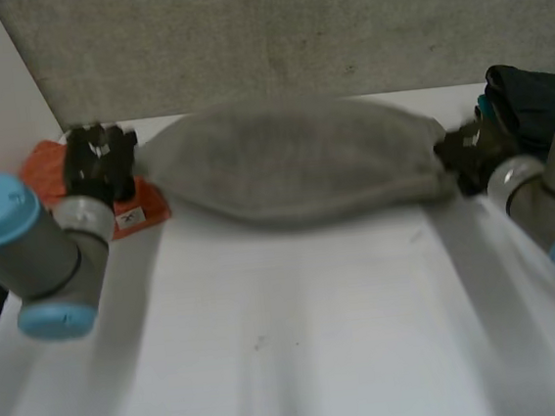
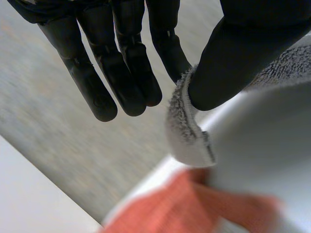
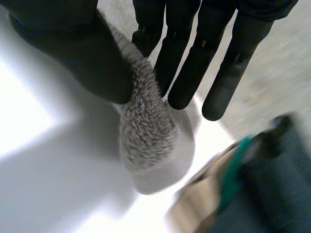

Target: Fold the laundry.

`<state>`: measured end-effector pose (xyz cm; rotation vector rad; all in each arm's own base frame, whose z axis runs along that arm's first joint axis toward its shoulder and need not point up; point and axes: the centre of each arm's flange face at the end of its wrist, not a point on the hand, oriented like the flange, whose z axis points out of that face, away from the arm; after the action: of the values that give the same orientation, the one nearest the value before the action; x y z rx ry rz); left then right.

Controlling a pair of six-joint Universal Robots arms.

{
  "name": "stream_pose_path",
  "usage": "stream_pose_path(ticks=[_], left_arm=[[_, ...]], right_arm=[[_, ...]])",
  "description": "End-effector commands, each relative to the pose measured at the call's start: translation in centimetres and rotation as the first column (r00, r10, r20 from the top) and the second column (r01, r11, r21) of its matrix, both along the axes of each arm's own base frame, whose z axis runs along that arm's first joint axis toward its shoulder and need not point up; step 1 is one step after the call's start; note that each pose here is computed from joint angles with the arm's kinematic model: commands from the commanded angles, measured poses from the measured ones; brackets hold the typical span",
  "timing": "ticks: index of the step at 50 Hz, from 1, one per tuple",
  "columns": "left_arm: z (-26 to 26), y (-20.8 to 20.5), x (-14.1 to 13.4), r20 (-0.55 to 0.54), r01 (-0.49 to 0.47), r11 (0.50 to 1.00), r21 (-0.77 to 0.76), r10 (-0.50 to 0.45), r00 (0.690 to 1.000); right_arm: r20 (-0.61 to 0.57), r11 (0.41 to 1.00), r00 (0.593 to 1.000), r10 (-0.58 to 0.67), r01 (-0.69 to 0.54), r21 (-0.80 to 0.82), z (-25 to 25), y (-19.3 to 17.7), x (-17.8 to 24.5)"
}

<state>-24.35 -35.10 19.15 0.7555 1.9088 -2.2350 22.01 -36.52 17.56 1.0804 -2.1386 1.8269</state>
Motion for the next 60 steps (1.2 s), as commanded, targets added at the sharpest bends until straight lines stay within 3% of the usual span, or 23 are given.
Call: stream_pose_path(ticks=[1,8,13,23,43,48,51,52,55,60], left_arm=[[-1.6,4.4,1.2,0.032,0.051,0.994,0.096,-0.054,0.998],[-0.1,7.0,1.3,0.028,0.122,0.990,0.072,-0.124,0.992],[0.5,7.0,1.7,0.025,0.114,0.992,0.055,-0.116,0.993],[0.6,6.7,2.1,0.019,0.104,0.993,0.056,-0.106,0.994],[0.6,6.5,2.2,0.018,0.100,0.993,0.056,-0.101,0.995],[0.7,6.7,2.1,0.029,0.099,0.993,0.059,-0.101,0.994],[1.2,7.2,2.3,0.031,0.093,0.994,0.061,-0.095,0.995],[2.0,7.9,2.5,0.036,0.089,0.994,0.066,-0.092,0.995],[3.4,9.3,4.0,0.062,0.051,0.993,0.107,-0.057,0.996],[4.1,11.7,6.5,0.143,-0.023,0.978,0.209,-0.007,0.990]], right_arm=[[-0.086,0.989,0.996,0.016,-0.003,0.150,-2.6,3.2,-0.9],[-0.088,0.987,0.996,0.017,-0.003,0.161,3.2,4.3,-1.0],[-0.085,0.970,0.996,0.008,0.013,0.242,5.5,3.9,-1.4],[-0.106,0.925,0.994,0.004,0.036,0.378,3.1,1.1,-1.2],[-0.135,0.926,0.990,-0.031,0.079,0.369,-3.8,-3.1,-0.4],[-0.130,0.944,0.982,-0.138,0.170,0.281,-3.4,-4.0,-1.6],[-0.102,0.961,0.983,-0.155,0.174,0.215,0.0,-2.9,-1.9],[-0.077,0.977,0.986,-0.149,0.159,0.146,3.8,-1.5,-2.0],[-0.078,0.990,0.990,-0.114,0.121,0.079,8.4,1.6,-2.8],[-0.221,0.953,0.975,0.003,0.064,0.296,5.3,5.4,-4.8]])
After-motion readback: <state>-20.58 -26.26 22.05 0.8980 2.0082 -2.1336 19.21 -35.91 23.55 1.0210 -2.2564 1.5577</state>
